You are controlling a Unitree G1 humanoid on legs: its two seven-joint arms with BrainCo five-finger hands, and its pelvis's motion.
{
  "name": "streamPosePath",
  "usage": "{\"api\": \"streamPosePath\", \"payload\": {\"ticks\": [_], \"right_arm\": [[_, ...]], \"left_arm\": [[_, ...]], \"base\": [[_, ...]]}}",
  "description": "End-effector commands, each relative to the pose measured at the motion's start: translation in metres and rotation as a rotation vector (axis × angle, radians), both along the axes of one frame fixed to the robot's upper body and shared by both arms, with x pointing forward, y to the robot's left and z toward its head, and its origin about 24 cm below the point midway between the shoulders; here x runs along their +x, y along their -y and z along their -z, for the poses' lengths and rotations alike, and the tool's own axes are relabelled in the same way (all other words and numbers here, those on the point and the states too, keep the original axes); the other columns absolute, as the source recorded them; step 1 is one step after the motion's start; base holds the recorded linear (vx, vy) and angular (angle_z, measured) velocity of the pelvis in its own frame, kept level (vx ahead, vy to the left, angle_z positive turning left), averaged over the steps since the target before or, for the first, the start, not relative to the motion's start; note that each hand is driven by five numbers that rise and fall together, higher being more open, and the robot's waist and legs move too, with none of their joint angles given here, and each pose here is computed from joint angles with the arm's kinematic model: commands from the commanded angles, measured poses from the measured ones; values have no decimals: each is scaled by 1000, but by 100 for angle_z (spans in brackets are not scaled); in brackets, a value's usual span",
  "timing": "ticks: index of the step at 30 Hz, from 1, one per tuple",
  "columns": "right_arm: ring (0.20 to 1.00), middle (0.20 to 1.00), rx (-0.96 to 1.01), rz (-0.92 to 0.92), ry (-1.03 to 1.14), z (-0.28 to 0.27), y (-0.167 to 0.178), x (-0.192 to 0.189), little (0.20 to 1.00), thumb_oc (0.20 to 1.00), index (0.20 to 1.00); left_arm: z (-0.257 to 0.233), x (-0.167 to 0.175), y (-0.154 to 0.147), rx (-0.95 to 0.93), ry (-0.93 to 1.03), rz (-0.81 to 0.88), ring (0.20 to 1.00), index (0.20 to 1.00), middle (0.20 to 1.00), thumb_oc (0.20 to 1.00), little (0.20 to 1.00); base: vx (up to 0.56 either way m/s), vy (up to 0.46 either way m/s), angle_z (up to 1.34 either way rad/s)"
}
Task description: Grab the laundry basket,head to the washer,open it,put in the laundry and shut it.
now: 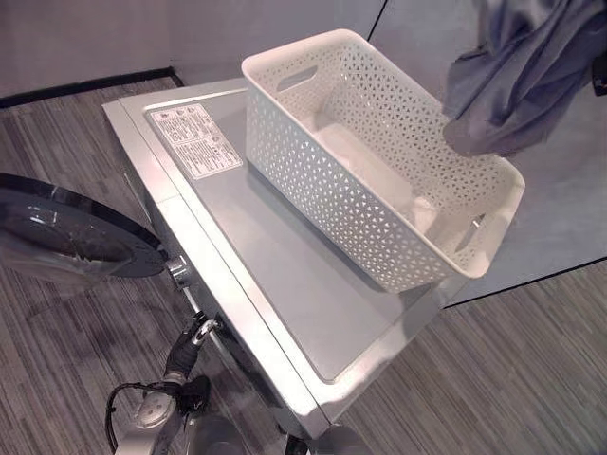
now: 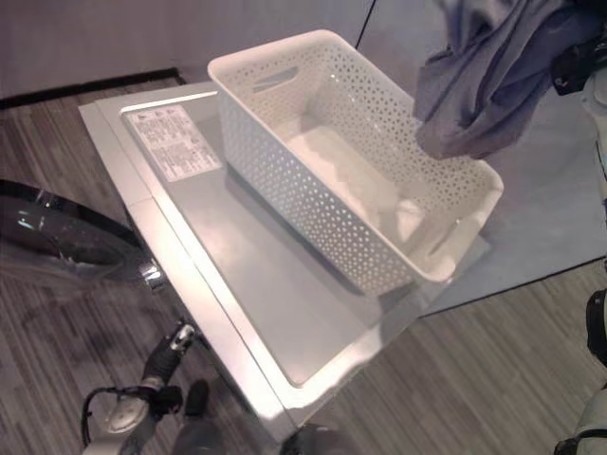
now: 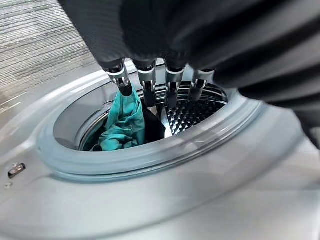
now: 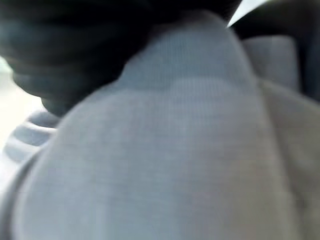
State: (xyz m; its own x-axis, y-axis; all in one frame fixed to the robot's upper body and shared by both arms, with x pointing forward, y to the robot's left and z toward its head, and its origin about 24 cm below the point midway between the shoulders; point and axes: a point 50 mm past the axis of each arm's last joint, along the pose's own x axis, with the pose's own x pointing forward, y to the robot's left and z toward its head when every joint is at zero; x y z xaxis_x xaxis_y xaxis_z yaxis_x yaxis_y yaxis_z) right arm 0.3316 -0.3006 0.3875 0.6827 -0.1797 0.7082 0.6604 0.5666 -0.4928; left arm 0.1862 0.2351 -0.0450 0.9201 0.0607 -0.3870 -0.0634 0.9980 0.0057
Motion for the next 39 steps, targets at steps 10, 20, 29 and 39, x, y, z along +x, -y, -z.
{"api": "streamPosePath", "payload": {"ticks": [10, 20, 29, 39], "right_arm": [[200, 200, -7, 245, 500, -78, 24, -75, 200, 200, 200], [200, 200, -168, 339, 746, -87, 13, -116, 200, 200, 200], [200, 200, -141, 436, 799, -38, 9, -116, 200, 200, 200], [200, 200, -278, 429, 818, -13, -35, -100, 200, 200, 200]], "left_arm": [[-25, 24, 5, 78, 124, 86, 1000, 1000, 1000, 1000, 1000], [-47, 39, 7, 81, 255, 18, 1000, 1000, 1000, 1000, 1000], [-51, 49, 31, 69, 297, 84, 1000, 1000, 1000, 1000, 1000], [-51, 35, 3, 74, 273, -40, 1000, 1000, 1000, 1000, 1000]], "base": [[-2, -12, 0], [-27, 80, 4], [29, 567, -38], [-126, 315, -112]]}}
